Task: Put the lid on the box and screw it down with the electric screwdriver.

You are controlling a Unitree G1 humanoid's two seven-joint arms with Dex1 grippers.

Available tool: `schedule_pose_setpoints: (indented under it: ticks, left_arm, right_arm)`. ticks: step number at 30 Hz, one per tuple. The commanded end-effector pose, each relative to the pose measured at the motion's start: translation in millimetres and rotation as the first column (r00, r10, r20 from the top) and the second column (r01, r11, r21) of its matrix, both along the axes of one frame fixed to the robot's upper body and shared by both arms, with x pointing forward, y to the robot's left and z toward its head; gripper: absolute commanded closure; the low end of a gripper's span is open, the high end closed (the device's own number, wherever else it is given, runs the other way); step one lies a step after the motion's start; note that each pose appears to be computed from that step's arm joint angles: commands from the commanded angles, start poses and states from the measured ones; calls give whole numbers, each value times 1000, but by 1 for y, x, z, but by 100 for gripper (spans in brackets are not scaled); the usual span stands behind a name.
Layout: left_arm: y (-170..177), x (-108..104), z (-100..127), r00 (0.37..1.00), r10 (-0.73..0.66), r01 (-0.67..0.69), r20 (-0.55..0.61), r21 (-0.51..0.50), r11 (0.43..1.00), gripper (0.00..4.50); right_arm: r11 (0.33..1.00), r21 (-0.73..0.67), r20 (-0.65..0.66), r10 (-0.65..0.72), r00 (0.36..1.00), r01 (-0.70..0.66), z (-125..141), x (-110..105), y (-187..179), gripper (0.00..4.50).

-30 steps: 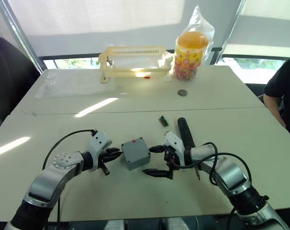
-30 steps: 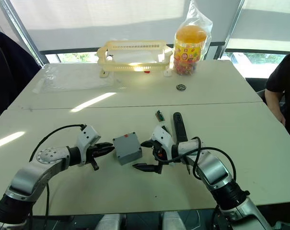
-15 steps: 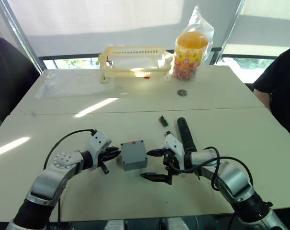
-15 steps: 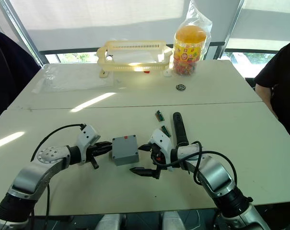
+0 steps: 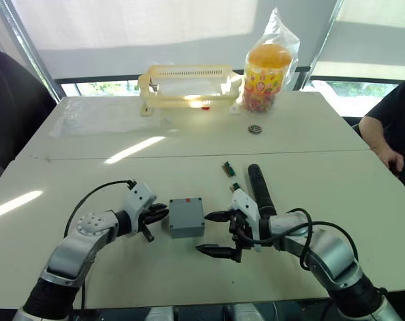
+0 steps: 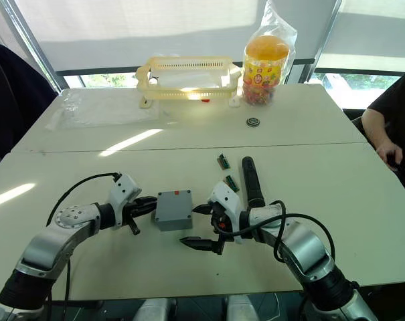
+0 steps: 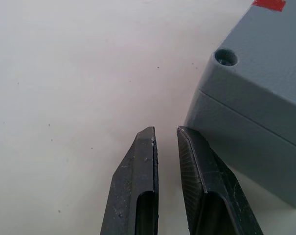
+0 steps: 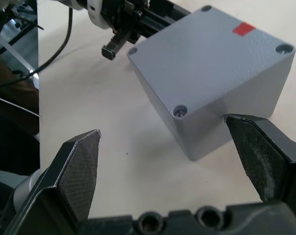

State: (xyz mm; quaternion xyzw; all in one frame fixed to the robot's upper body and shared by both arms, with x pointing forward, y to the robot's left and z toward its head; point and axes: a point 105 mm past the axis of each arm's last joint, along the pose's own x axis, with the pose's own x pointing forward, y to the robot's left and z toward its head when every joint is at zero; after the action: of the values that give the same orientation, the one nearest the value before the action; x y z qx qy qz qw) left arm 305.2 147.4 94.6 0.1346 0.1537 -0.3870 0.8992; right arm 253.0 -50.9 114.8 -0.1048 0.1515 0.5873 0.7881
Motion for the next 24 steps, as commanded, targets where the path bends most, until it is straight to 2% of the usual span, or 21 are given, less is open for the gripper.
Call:
schedule_pose_setpoints:
  ticks: [1, 5, 9, 12, 14, 19, 24]
  left_arm:
    - [1, 1, 12, 999, -22, 22, 43, 6, 1000, 383]
    - [17, -2, 27, 999, -27, 26, 47, 26, 999, 383]
    - [22, -15, 63, 993, -104, 104, 47, 6, 995, 383]
    - [22, -29, 75, 986, -162, 161, 33, 28, 986, 383]
    - [19, -38, 81, 981, -195, 194, 23, 38, 980, 383]
    - [7, -56, 85, 970, -243, 243, 2, 23, 970, 383]
    - [3, -58, 84, 976, -218, 218, -1, -1, 976, 383]
  right_arm:
    - [1000, 9, 62, -28, 998, 27, 18, 2, -11, 6]
    - [992, 10, 119, -125, 985, 124, 42, 21, -38, 6]
    - [947, 137, 139, -309, 941, 291, 78, 61, -63, 6]
    - [873, 125, 143, -486, 862, 471, 69, 105, -78, 6]
    - [840, 110, 138, -542, 829, 531, 61, 126, -84, 6]
    - [837, 101, 155, -548, 822, 538, 52, 150, -80, 6]
    - [840, 108, 180, -542, 821, 531, 47, 165, -72, 6]
